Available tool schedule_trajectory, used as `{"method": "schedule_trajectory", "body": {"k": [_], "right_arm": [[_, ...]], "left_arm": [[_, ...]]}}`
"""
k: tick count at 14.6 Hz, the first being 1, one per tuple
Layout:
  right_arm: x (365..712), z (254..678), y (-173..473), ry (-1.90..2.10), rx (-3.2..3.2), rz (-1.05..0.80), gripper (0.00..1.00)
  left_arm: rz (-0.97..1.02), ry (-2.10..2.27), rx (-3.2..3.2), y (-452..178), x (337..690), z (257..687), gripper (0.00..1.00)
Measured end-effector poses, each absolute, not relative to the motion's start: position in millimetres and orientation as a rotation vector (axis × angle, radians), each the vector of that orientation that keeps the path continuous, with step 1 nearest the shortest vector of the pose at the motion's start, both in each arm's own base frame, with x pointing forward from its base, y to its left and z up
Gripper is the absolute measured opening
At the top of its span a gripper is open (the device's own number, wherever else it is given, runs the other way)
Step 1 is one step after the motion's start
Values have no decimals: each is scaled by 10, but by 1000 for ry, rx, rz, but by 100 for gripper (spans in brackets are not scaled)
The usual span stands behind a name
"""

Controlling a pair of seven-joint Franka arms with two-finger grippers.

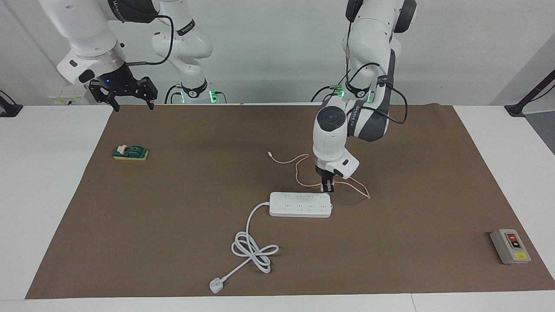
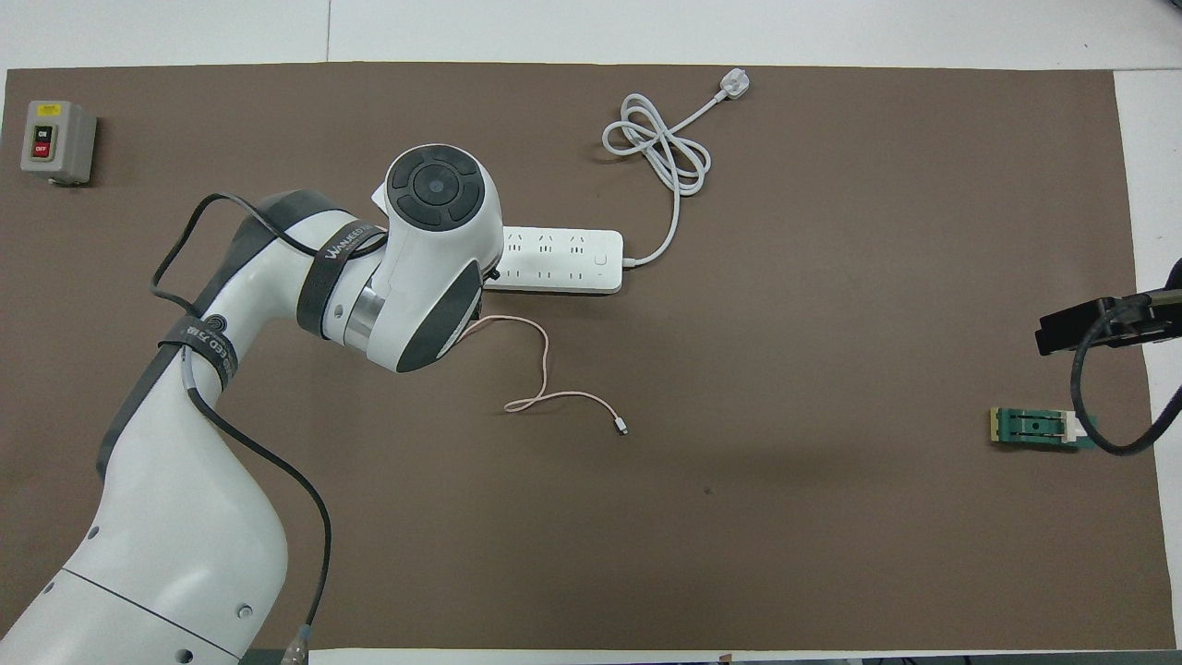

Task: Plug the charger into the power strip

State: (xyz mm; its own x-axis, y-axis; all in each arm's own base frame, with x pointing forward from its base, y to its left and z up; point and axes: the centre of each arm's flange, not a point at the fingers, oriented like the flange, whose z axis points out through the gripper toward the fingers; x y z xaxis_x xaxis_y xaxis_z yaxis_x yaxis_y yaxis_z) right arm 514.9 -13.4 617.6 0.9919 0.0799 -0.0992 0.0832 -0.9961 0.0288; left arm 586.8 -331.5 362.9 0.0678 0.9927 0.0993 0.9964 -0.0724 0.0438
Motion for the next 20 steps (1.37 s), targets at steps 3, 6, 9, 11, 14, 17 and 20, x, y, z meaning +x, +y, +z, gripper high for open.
{"method": "schedule_trajectory", "body": {"k": [3,6,9,11,14,17,20], "right_arm": [[5149,6176,-134,127,3102,-152,100],[5149,6176,-125,129,3108,-152,100],[5150,6175,-111,128,3129,-151,100],[5149,6175,-131,121,3131,-151,100],[5149,6175,-142,118,3131,-151,100],[5149,6175,-146,117,3131,-151,100],[5148,6175,-162,120,3123,-151,100]], "left_arm": [[-162,-2119,-2269,-3338,5921,3600,32],[-160,-2117,-2267,-3349,5938,3524,32],[-161,-2119,-2272,-3359,5950,3479,32],[-162,-2119,-2273,-3360,5951,3478,32],[-163,-2121,-2277,-3365,5953,3466,32],[-165,-2124,-2287,-3385,5957,3444,32],[-168,-2129,-2296,-3399,5963,3443,32]]}}
